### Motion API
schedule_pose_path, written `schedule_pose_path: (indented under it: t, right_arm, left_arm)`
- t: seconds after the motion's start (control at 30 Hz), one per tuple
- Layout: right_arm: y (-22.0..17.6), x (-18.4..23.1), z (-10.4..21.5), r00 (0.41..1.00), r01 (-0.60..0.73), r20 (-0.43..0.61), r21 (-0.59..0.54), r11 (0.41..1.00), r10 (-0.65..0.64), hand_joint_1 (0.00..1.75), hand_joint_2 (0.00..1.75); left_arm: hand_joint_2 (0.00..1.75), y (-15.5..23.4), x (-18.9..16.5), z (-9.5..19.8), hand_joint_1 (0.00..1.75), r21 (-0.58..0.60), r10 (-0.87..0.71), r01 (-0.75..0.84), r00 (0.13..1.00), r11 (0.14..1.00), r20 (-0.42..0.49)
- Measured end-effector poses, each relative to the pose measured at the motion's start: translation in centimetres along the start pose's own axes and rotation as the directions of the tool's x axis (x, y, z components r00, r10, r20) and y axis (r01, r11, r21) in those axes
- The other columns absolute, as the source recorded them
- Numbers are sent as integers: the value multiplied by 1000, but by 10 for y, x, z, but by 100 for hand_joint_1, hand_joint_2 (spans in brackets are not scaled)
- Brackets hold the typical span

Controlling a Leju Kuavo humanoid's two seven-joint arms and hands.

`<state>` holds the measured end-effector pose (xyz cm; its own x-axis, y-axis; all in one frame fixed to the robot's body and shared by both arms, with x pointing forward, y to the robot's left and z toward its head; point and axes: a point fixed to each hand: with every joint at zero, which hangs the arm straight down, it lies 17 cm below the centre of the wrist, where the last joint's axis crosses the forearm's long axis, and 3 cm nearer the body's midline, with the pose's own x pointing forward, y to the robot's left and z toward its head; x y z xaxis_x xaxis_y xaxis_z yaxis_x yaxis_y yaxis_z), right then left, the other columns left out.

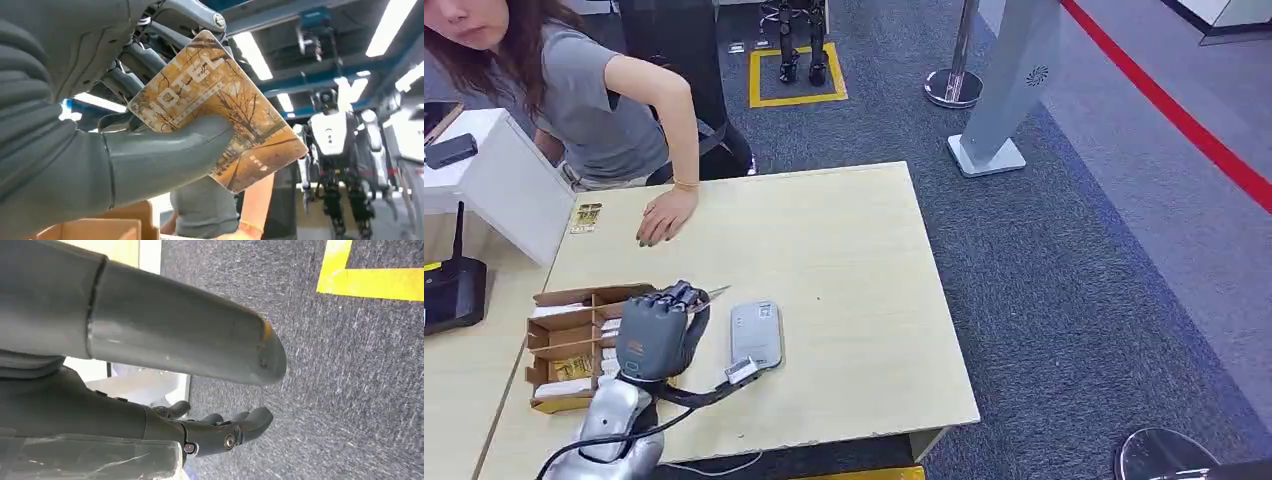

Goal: Pass the card to the sensor for recognition and then transmit it.

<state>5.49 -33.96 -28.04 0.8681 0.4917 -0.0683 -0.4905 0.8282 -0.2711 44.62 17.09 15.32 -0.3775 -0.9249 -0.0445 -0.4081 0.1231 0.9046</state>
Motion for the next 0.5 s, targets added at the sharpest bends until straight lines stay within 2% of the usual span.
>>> schedule_pose_path:
  t: [0.5]
  right_arm:
    - [-2,1,0,1000,-14,-3,3,1000,14,0,0]
  left_arm:
    - [175,-53,-13,6,175,-141,-159,162,987,977,31]
